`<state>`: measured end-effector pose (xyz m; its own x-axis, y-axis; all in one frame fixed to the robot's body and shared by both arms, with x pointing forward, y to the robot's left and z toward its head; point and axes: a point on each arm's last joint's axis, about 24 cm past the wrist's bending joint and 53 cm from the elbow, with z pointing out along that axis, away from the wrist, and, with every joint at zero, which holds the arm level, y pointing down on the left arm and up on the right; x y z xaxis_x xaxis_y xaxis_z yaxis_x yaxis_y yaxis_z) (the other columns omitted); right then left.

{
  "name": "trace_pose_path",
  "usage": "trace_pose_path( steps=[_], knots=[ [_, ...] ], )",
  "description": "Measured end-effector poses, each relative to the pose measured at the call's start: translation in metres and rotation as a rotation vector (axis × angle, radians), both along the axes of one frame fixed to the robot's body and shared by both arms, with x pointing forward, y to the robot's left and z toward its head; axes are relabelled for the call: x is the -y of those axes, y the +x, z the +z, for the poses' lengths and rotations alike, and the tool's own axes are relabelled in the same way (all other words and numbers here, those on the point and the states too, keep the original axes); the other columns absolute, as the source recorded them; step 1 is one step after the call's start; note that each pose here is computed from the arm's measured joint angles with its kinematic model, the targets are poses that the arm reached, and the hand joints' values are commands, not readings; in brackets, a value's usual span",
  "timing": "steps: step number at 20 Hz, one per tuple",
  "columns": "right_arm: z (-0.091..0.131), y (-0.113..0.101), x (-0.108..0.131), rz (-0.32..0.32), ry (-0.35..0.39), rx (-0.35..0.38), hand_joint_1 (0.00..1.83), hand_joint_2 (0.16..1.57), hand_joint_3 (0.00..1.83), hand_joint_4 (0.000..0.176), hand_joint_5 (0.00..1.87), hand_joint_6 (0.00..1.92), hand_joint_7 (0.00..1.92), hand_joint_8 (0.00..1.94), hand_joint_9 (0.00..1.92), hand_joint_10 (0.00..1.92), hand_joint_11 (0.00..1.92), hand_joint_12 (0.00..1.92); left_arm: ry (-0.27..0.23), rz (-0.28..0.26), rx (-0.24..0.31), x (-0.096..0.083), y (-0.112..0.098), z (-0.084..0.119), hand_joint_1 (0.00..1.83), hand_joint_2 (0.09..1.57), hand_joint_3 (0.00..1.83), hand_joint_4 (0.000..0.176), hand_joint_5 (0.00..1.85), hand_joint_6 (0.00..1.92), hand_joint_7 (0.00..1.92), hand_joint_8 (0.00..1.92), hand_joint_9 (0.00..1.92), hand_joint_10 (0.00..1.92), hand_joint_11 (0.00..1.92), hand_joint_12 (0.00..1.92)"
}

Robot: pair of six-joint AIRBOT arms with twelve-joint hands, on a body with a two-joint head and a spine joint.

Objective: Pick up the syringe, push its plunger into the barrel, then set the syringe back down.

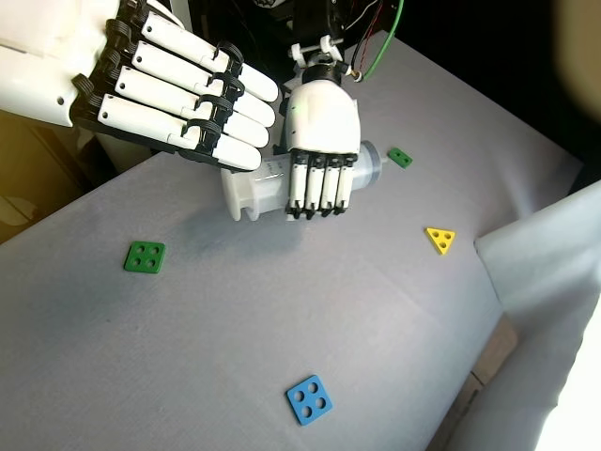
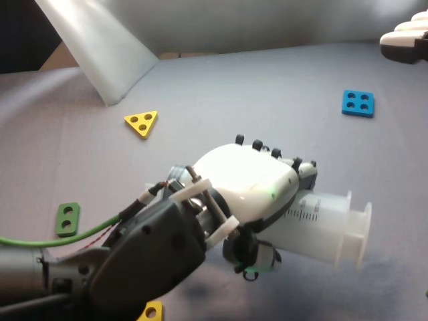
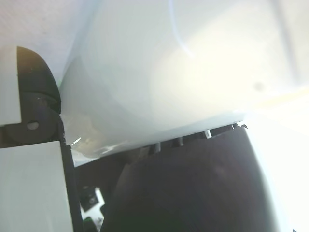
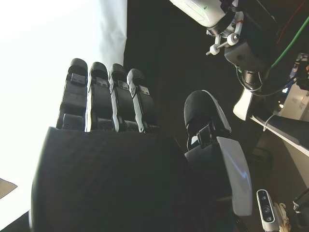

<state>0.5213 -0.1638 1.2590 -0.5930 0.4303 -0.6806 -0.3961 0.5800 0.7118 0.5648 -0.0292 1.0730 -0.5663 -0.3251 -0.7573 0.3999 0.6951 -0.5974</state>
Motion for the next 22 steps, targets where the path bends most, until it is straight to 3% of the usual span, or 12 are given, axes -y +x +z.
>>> trace_pose_path(
  steps=[6, 7, 10, 19, 22],
  knots=[
    [0.0, 0.004, 0.004, -0.025, -0.003, 0.003, 0.0, 1.42, 0.0, 0.0, 0.12, 0.0, 0.08, 0.0, 0.03, 0.0, 0.01, 0.04, 0.013, 0.023, -0.004, -0.012, -0.002, -0.015, 1.31, 1.31, 0.0, 0.0, 0.51, 1.58, 0.65, 1.55, 0.6, 1.68, 0.44, 1.56],
    [0.0, 0.004, 0.004, -0.028, -0.003, 0.003, 0.0, 1.42, 0.0, 0.0, 0.13, 0.0, 0.1, 0.0, 0.04, 0.0, 0.0, 0.12, 0.013, 0.022, -0.011, -0.012, -0.004, -0.018, 1.31, 1.31, 0.0, 0.0, 0.51, 1.6, 0.65, 1.54, 0.6, 1.68, 0.44, 1.57],
    [0.002, 0.005, 0.004, -0.033, 0.021, -0.009, 0.0, 1.42, 0.0, 0.0, 0.1, 0.0, 0.07, 0.0, 0.01, 0.0, 0.0, 0.03, 0.011, 0.019, -0.013, -0.012, -0.006, -0.02, 1.31, 1.3, 0.0, 0.0, 0.53, 1.56, 0.65, 1.53, 0.6, 1.67, 0.43, 1.55],
    [0.003, 0.008, 0.007, -0.055, 0.043, -0.021, 0.0, 1.41, 0.0, 0.0, 0.14, 0.0, 0.11, 0.0, 0.05, 0.01, 0.0, 0.16, 0.013, 0.019, -0.005, -0.013, -0.005, -0.019, 1.31, 1.3, 0.0, 0.0, 0.54, 1.53, 0.65, 1.55, 0.6, 1.68, 0.44, 1.55],
    [0.003, 0.009, 0.009, -0.063, 0.041, -0.021, 0.0, 1.41, 0.0, 0.0, 0.14, 0.0, 0.1, 0.0, 0.04, 0.0, 0.0, 0.09, 0.016, 0.02, -0.008, -0.013, -0.006, -0.021, 1.31, 1.31, 0.0, 0.0, 0.52, 1.58, 0.65, 1.54, 0.6, 1.69, 0.44, 1.55]
  ],
)
